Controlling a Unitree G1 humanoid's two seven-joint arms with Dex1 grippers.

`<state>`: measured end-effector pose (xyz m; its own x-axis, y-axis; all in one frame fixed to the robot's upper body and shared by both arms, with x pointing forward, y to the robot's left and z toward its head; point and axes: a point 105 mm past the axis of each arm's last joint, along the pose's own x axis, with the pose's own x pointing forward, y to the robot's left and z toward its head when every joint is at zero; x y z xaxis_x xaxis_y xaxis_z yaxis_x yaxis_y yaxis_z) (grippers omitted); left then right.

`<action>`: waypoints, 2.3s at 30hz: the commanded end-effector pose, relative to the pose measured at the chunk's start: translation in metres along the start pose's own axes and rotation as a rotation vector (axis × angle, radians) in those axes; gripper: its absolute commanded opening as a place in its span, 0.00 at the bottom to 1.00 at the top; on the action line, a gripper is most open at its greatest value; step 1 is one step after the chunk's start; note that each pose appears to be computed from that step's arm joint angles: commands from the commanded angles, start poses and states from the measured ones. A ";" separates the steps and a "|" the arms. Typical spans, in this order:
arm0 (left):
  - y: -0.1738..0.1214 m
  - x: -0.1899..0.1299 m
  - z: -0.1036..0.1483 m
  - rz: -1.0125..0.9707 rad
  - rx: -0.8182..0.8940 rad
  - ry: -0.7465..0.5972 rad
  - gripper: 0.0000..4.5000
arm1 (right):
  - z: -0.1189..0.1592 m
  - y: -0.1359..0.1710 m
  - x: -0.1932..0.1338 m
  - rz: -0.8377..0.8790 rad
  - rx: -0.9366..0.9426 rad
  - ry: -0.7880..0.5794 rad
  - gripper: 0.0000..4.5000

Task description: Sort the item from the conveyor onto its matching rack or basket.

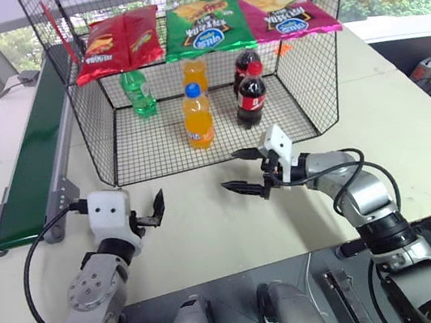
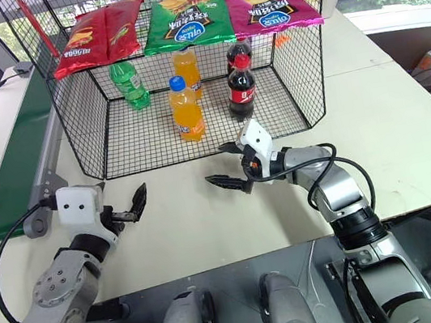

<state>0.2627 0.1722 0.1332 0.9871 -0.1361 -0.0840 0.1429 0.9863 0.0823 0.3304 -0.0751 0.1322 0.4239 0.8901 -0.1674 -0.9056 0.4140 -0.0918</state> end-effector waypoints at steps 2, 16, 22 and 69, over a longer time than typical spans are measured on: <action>-0.001 -0.002 0.006 0.001 0.014 -0.020 0.99 | 0.014 0.005 0.000 0.024 -0.041 -0.033 1.00; 0.025 -0.020 0.020 0.141 0.004 -0.063 0.99 | 0.023 0.025 0.000 0.166 -0.114 -0.029 1.00; 0.066 -0.044 0.031 0.320 -0.015 -0.091 0.99 | 0.035 0.032 0.001 0.225 -0.143 -0.052 1.00; 0.139 -0.068 0.017 0.577 -0.107 -0.078 0.99 | 0.055 0.041 0.009 0.253 -0.145 -0.152 1.00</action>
<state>0.2161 0.3168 0.1583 0.9072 0.4200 -0.0241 -0.4206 0.9069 -0.0269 0.2963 -0.0425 0.1686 0.1710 0.9814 -0.0869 -0.9751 0.1559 -0.1578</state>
